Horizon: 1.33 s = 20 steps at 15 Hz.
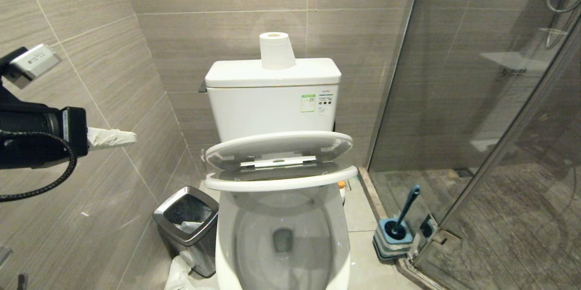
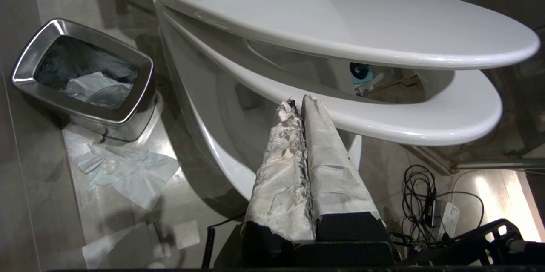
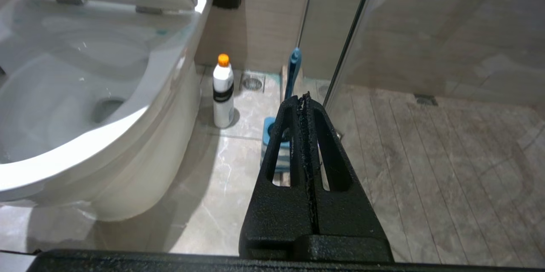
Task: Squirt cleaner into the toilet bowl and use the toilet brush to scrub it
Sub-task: Close the toilet lid
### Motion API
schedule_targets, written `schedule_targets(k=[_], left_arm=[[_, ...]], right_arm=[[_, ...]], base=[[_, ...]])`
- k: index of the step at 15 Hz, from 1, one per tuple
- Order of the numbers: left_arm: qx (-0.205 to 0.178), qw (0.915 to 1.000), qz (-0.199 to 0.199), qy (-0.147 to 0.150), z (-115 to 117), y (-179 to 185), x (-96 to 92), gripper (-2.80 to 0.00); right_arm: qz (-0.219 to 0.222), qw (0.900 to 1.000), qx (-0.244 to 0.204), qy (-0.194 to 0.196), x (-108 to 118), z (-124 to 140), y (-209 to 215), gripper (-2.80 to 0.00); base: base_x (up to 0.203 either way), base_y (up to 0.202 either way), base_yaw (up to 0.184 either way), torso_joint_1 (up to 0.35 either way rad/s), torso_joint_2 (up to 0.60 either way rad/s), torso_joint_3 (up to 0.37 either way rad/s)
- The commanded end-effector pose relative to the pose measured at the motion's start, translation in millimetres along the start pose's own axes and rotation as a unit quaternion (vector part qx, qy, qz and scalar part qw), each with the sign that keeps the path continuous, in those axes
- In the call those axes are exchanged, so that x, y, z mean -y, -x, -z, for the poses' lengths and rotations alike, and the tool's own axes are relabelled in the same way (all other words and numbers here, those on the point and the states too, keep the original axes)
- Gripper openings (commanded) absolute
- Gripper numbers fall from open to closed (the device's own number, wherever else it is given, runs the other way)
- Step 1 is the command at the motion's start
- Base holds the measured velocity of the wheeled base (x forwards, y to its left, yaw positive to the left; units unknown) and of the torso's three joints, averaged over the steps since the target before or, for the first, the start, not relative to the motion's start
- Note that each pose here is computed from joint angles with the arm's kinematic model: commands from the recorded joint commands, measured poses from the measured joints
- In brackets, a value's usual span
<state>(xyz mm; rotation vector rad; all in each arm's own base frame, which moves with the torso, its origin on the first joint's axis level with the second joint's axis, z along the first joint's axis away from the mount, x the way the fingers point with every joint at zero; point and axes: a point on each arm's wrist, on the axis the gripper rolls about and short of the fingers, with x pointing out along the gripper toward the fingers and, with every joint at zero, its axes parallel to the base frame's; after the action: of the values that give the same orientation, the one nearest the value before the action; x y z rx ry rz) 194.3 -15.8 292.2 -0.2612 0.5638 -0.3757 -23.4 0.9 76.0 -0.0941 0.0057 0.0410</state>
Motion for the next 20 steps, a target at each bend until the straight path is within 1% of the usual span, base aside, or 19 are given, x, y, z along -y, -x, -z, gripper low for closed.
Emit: schedule_targets(k=[1, 2, 3, 4, 6, 7, 9, 10, 11, 12, 13, 15, 18, 20], left_arm=[[-0.002, 0.9999, 0.012, -0.007, 1, 2, 5.2, -2.80], [-0.009, 0.9997, 0.019, -0.012, 3, -1, 7.6, -2.80], [-0.028, 0.9993, 0.020, -0.013, 5, -7, 8.4, -2.80], [-0.039, 0.9987, 0.024, -0.025, 4, -12, 10.2, -2.80], [-0.048, 0.9948, 0.041, -0.079, -4, -25, 16.4, -2.80], [-0.046, 0.9933, 0.046, -0.096, -11, -32, 19.9, -2.80], [-0.030, 0.9925, 0.047, -0.108, -36, -51, 28.2, -2.80], [-0.025, 0.9919, 0.048, -0.115, -48, -66, 29.0, -2.80], [-0.024, 0.9904, 0.048, -0.128, -57, -82, 28.0, -2.80], [-0.031, 0.9875, 0.046, -0.147, -62, -101, 24.5, -2.80], [-0.043, 0.9839, 0.045, -0.167, -62, -119, 20.1, -2.80], [-0.072, 0.9794, 0.048, -0.182, -55, -151, 13.4, -2.80], [-0.113, 0.9758, 0.053, -0.179, -37, -199, 2.7, -2.80], [-0.141, 0.9732, 0.058, -0.172, -23, -219, 0.0, -2.80]], right_arm=[[0.000, 1.000, -0.001, 0.000, 0, 0, 0, -2.80], [0.000, 1.000, -0.001, 0.000, 0, 0, 0, -2.80], [0.000, 1.000, -0.001, 0.000, 0, 0, 0, -2.80], [0.000, 1.000, -0.001, 0.000, 0, 0, 0, -2.80], [0.000, 1.000, -0.001, 0.000, 0, 0, 0, -2.80], [0.000, 1.000, -0.001, 0.000, 0, 0, 0, -2.80], [0.000, 1.000, -0.001, 0.000, 0, 0, 0, -2.80], [0.000, 1.000, -0.001, 0.000, 0, 0, 0, -2.80], [0.000, 1.000, -0.001, 0.000, 0, 0, 0, -2.80], [0.000, 1.000, -0.001, 0.000, 0, 0, 0, -2.80], [0.000, 1.000, -0.001, 0.000, 0, 0, 0, -2.80], [0.000, 1.000, -0.001, 0.000, 0, 0, 0, -2.80], [0.000, 1.000, -0.001, 0.000, 0, 0, 0, -2.80], [0.000, 1.000, -0.001, 0.000, 0, 0, 0, -2.80]], base=[[0.000, 0.000, 0.000, 0.007, 0.00, 0.123], [0.000, 0.000, 0.000, 0.002, 0.00, 0.067], [0.000, 0.000, 0.000, -0.001, 0.00, 0.036], [0.000, 0.000, 0.000, 0.012, 0.01, 0.026], [0.000, 0.000, 0.000, 0.000, 0.00, 0.000], [0.000, 0.000, 0.000, 0.000, 0.00, 0.000], [0.000, 0.000, 0.000, 0.000, 0.00, 0.000], [0.000, 0.000, 0.000, 0.000, 0.00, 0.000], [0.000, 0.000, 0.000, 0.000, 0.00, 0.000], [0.000, 0.000, 0.000, 0.000, 0.00, 0.000], [0.000, 0.000, 0.000, 0.000, 0.00, 0.000], [0.000, 0.000, 0.000, 0.000, 0.00, 0.000], [0.000, 0.000, 0.000, 0.000, 0.00, 0.000], [0.000, 0.000, 0.000, 0.000, 0.00, 0.000]])
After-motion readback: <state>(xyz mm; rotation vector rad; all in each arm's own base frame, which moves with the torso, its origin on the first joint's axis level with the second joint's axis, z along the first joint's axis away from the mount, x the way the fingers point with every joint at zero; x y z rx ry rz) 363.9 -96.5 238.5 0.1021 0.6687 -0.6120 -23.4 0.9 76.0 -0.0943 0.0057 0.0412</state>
